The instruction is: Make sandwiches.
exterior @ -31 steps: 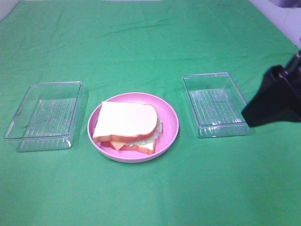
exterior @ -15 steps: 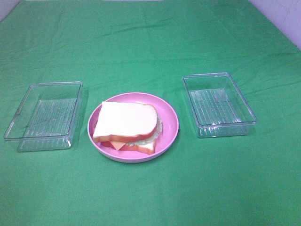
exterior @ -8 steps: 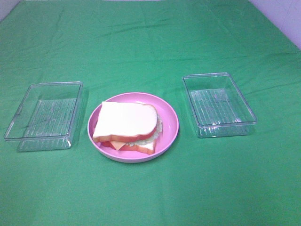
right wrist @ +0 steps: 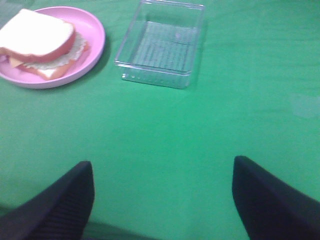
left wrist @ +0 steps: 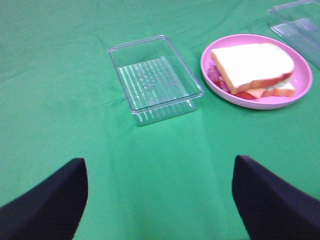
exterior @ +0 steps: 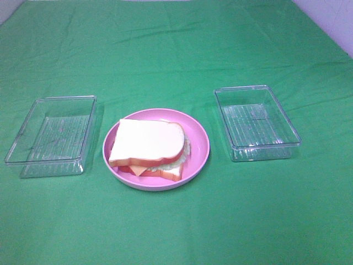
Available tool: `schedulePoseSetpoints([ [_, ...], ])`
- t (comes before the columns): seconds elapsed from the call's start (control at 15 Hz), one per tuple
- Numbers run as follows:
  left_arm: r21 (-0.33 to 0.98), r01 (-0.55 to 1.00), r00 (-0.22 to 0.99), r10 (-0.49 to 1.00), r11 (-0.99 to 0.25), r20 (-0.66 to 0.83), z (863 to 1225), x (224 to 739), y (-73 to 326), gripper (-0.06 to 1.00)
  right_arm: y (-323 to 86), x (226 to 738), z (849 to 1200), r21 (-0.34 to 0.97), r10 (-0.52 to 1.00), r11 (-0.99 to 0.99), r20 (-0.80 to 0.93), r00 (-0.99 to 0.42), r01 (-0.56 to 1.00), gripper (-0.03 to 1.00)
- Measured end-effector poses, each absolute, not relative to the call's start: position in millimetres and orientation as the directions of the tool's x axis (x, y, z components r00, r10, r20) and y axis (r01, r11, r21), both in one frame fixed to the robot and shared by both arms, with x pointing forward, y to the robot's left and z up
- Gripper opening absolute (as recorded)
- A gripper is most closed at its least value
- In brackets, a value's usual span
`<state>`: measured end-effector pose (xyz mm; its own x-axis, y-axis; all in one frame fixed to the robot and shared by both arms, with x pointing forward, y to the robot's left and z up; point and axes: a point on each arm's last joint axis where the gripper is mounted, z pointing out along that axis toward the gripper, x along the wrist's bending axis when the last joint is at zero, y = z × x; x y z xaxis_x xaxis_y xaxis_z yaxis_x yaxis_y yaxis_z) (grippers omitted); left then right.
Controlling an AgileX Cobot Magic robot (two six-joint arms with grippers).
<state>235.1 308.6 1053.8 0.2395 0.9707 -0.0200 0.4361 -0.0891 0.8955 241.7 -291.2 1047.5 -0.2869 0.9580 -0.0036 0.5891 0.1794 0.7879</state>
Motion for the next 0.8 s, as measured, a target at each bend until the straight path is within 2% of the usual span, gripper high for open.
schedulePoseSetpoints([
  [0.07, 0.895, 0.444, 0.124, 0.992, -0.037, -0.020, 1053.8, 234.1, 308.1, 0.75, -291.6, 242.8, 1047.5, 0.788, 0.986, 0.104, -0.004, -0.164, 0.607, 0.73],
  [0.33, 0.895, 0.445, 0.000, 1.000, 0.018, -0.020, 1053.8, 233.1, 307.4, 0.75, -292.3, 244.0, 1047.5, 0.788, 1.000, 0.014, -0.004, -0.018, 0.616, 0.73],
  [0.73, 0.896, 0.441, -0.079, 0.997, 0.053, -0.020, 1053.9, 232.6, 307.0, 0.75, -291.7, 243.5, 1047.6, 0.791, 1.000, 0.006, 0.002, -0.013, 0.612, 0.73],
  [0.8, 0.896, 0.440, -0.096, 0.995, 0.060, -0.020, 1053.9, 232.5, 306.8, 0.75, -291.1, 236.5, 1047.6, 0.818, 1.000, 0.010, -0.003, -0.013, 0.575, 0.73],
])
